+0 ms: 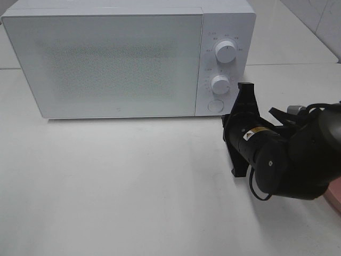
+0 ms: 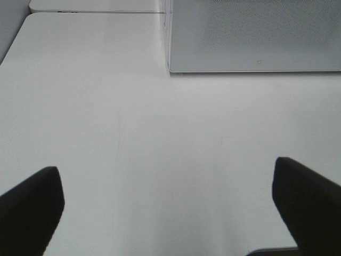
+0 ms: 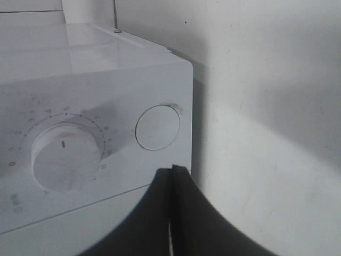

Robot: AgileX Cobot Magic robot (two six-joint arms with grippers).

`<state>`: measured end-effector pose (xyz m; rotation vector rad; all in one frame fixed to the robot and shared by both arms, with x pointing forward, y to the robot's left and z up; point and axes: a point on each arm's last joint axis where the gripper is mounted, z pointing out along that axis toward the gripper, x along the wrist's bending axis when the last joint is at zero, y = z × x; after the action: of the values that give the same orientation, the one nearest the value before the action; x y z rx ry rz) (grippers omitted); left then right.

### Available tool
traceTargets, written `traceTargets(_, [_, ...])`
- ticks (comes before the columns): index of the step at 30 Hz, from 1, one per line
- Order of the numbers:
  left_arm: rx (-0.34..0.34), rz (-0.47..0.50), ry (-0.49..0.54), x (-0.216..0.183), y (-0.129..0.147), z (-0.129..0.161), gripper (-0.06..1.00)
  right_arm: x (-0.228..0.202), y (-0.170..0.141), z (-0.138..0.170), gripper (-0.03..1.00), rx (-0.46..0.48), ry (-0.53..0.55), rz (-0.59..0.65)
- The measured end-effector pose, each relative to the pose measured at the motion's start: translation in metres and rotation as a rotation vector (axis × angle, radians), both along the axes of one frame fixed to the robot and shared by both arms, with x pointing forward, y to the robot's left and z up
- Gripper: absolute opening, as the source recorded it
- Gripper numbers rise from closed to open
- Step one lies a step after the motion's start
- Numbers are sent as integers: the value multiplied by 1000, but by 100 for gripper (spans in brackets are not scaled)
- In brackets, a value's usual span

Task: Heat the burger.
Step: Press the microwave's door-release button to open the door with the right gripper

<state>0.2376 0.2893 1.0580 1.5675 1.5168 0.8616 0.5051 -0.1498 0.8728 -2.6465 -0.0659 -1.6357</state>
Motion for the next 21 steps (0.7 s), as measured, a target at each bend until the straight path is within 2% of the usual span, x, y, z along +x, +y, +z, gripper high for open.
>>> traceTargets(21, [0,0,0,0,0,0,99,54,9,-15,1,28,25,-5])
